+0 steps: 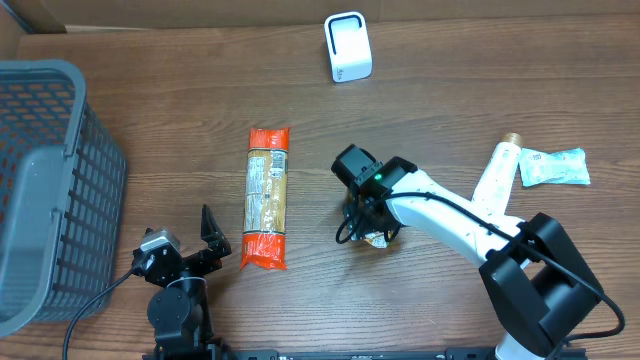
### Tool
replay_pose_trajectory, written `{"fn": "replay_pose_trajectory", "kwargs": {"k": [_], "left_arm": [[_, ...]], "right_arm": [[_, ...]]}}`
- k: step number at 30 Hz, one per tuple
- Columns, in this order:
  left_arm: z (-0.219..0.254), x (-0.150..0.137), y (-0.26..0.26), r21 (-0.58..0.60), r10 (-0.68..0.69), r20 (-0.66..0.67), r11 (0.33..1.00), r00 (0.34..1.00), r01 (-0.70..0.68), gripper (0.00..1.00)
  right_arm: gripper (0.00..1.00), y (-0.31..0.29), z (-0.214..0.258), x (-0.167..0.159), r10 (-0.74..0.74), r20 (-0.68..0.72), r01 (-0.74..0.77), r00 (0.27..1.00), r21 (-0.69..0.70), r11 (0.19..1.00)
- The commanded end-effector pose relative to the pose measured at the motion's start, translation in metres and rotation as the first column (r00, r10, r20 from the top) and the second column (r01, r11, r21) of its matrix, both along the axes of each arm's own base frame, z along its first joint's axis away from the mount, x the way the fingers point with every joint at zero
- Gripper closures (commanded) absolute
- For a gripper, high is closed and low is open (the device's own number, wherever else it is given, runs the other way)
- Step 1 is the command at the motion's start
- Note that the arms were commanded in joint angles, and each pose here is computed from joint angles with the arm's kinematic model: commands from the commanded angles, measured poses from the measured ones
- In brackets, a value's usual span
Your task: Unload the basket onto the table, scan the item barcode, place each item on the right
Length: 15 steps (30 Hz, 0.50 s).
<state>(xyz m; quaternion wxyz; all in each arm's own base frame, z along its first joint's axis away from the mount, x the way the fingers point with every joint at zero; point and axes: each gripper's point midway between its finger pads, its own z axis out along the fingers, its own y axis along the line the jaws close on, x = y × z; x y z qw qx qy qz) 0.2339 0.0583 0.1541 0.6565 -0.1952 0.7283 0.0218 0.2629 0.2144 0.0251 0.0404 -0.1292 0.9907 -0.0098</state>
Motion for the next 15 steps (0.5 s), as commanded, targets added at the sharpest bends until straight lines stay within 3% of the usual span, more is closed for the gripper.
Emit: {"fn": "replay_pose_trajectory", "kwargs": {"k": [1, 6, 8, 12, 15], "left_arm": [[0.002, -0.001, 0.001, 0.019, 0.006, 0.004, 1.000, 1.000, -0.006, 0.00], [0.002, -0.001, 0.001, 0.019, 0.006, 0.004, 1.000, 1.000, -0.006, 0.00], [0.002, -0.001, 0.001, 0.019, 0.006, 0.004, 1.000, 1.000, -0.006, 0.01], [0.002, -0.001, 0.001, 0.019, 0.006, 0.004, 1.000, 1.000, -0.006, 0.00], [0.002, -0.001, 0.001, 0.019, 0.006, 0.004, 1.000, 1.000, -0.006, 0.00]], "right_arm": [[0.24, -0.003, -0.010, -0.012, 0.025, -0.039, -0.025, 0.999, 0.007, 1.000], [0.52, -0.003, -0.013, -0.012, 0.022, -0.033, -0.021, 0.999, 0.012, 1.000], [0.68, 0.002, -0.013, -0.010, 0.022, -0.025, -0.021, 0.999, 0.033, 0.999], [0.93, 0.021, -0.010, -0.010, 0.032, -0.044, -0.026, 0.999, 0.132, 0.991], [0.96, 0.037, 0.002, -0.008, 0.038, -0.064, -0.023, 0.997, 0.218, 0.976]]}}
